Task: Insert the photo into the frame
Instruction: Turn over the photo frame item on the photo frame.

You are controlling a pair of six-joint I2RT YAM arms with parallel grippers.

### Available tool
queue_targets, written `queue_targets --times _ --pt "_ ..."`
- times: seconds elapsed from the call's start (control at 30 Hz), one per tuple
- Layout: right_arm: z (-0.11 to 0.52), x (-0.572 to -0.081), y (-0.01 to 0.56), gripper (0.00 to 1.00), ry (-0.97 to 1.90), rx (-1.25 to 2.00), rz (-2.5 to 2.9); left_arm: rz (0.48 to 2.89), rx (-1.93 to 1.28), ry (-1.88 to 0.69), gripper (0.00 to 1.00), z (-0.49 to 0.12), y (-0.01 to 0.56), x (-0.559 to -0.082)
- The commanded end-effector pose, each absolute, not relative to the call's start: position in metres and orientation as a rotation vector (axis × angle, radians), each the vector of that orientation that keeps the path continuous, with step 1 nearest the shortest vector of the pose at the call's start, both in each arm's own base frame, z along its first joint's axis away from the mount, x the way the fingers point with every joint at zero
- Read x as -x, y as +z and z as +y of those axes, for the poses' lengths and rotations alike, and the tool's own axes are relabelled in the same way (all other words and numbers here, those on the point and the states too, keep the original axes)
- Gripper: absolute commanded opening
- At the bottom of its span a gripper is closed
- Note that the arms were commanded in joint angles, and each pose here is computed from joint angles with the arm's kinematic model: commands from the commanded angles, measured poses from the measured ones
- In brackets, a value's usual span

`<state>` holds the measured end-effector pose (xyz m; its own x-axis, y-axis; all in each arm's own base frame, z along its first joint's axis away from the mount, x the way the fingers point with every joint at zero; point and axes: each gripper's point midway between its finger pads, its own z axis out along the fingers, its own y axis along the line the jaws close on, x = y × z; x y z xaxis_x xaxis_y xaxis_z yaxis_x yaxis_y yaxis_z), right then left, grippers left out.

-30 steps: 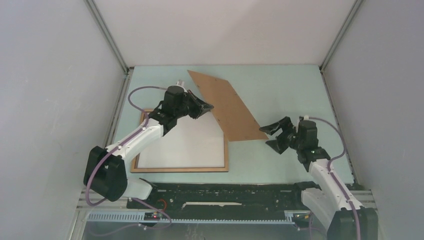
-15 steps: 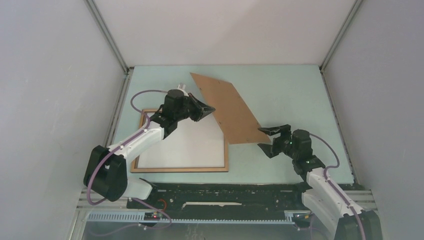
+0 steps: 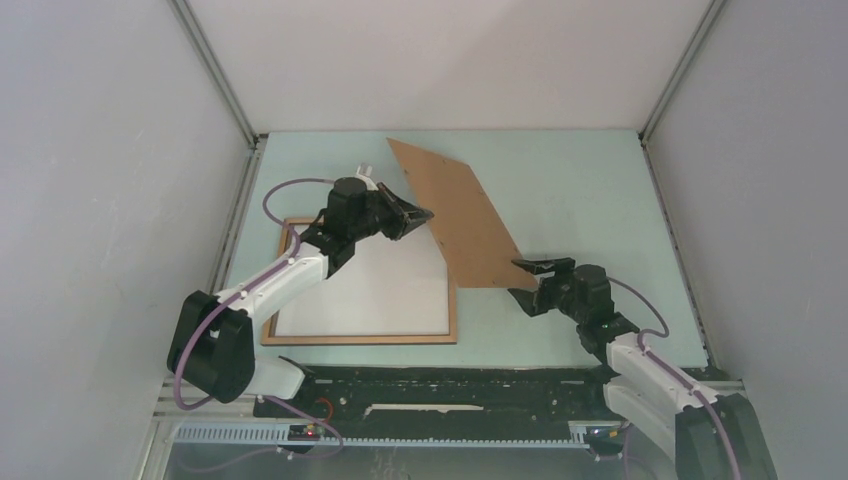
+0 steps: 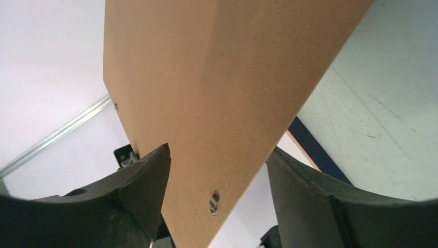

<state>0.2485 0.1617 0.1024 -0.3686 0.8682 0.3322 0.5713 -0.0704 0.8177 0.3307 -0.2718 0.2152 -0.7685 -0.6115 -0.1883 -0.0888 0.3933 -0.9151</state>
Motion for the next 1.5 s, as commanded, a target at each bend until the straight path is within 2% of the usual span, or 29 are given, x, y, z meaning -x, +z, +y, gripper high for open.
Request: queue_targets --times 0.0,0.37,0.47,0.63,0.73,0.8,0.9,1.07,1.17,1.4,1.47 --pt "0.161 -0.263 0.116 0.7 1.465 -1.577 1.779 2.032 0.527 -1.497 0.0 -0.278 0.247 -0.327" --pt "0.156 -0.296 0.137 0.48 1.428 -1.601 1.529 2.05 0.535 -1.512 0.0 -0.281 0.236 -0.308" --pt "0.152 -0.302 0.136 0.36 1.408 -1.592 1.497 2.058 0.524 -1.499 0.0 -0.284 0.228 -0.302" --pt "0.152 -0.309 0.141 0.0 1.423 -1.488 1.478 2.075 0.49 -1.43 0.0 -0.279 0.211 -0.296" --pt "0.148 -0.318 0.163 0.0 1.456 -1.294 1.441 2.115 0.461 -1.342 0.03 -0.27 0.199 -0.289" --pt "0.142 -0.324 0.172 0.0 1.397 -1.104 1.455 2.126 0.412 -1.255 0.1 -0.26 0.194 -0.286" --pt "0.132 -0.333 0.178 0.0 1.353 -0.951 1.474 2.142 0.377 -1.131 0.3 -0.242 0.185 -0.279" --pt "0.137 -0.347 0.2 0.0 1.435 -0.755 1.455 2.235 0.385 -0.979 0.63 -0.215 0.156 -0.257" --pt "0.155 -0.354 0.209 0.0 1.538 -0.601 1.469 2.288 0.395 -0.866 0.78 -0.191 0.138 -0.239" --pt "0.183 -0.368 0.162 0.0 1.68 -0.524 1.629 2.276 0.471 -0.548 0.99 -0.109 0.148 -0.212" --pt "0.186 -0.368 0.153 0.0 1.674 -0.499 1.66 2.3 0.536 -0.436 1.0 -0.082 0.148 -0.214"
